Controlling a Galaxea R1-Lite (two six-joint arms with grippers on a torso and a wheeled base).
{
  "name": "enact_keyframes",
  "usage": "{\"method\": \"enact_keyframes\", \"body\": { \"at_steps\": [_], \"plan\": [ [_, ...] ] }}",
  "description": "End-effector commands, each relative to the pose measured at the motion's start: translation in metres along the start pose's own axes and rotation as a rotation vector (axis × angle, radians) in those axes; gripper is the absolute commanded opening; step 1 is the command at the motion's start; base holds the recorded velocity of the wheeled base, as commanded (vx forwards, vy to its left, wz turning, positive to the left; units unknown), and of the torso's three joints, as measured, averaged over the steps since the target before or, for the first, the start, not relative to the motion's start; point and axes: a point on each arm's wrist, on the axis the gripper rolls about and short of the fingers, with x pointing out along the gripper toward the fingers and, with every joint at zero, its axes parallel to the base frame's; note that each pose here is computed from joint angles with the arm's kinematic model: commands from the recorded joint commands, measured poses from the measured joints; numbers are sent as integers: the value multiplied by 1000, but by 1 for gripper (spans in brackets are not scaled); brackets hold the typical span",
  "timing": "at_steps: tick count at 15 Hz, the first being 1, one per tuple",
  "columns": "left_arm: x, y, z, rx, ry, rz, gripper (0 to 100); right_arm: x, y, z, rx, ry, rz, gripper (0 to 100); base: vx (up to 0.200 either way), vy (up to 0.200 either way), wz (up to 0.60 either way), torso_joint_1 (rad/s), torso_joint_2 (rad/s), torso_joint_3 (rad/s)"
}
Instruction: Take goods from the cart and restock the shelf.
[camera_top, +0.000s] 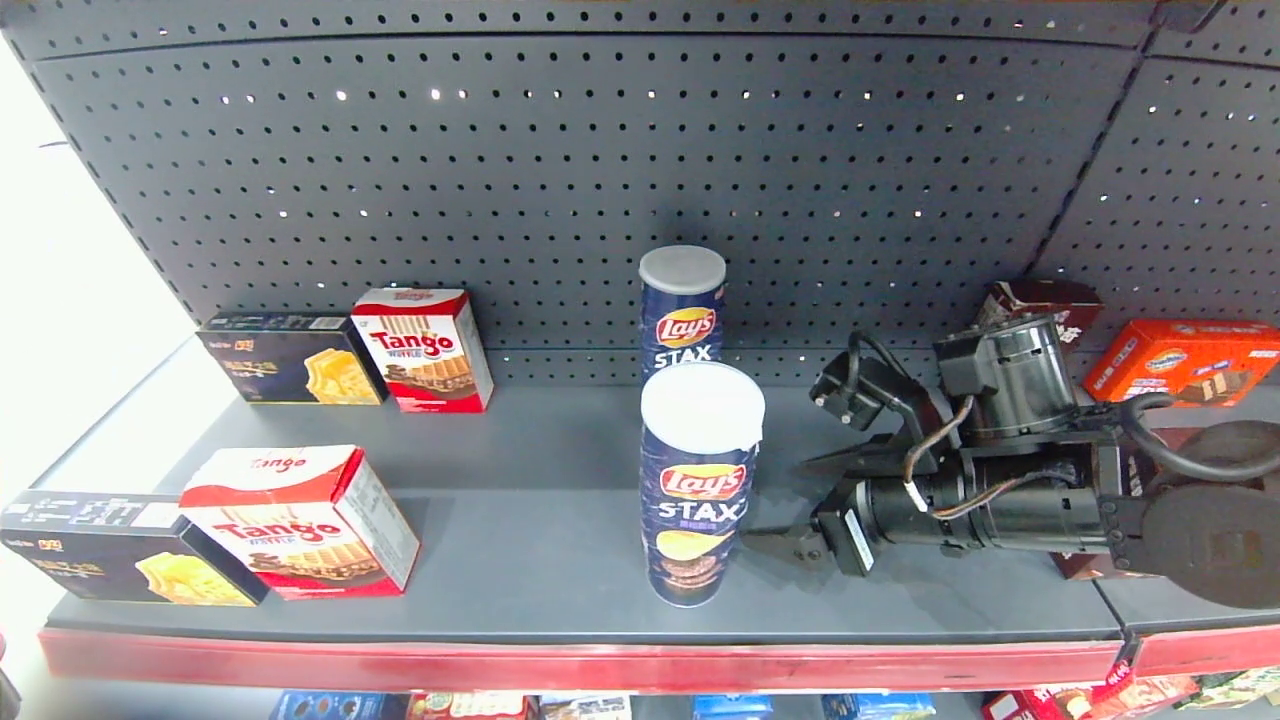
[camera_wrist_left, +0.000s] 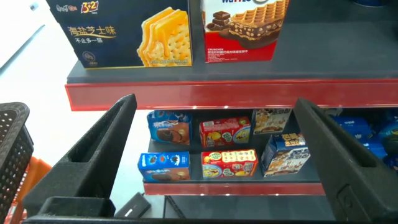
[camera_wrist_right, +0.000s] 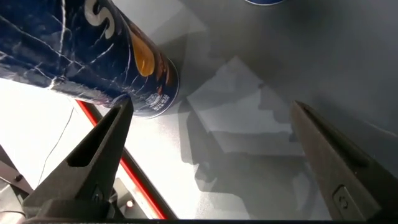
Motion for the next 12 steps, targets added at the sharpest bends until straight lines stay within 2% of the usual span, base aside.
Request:
{"method": "enact_keyframes", "body": {
  "at_steps": [1,5,7,10,12],
  "plan": [
    [0,0,0,0,2,0,100,-2,0,1,-2,-6,-2,100,0,0,0,0,0,0],
    [0,0,0,0,2,0,100,-25,-5,7,10,-56,-38,100,0,0,0,0,0,0],
    [0,0,0,2,2,-1,100,-69,-13,9,34,-134,-126,100,0,0,0,0,0,0],
    [0,0,0,2,2,-1,100,-129,-17,-2,105,-239,-243,100,0,0,0,0,0,0],
    [0,0,0,3,3,-1,100,-195,-9,-25,131,-356,-423,100,0,0,0,0,0,0]
  ]
}}
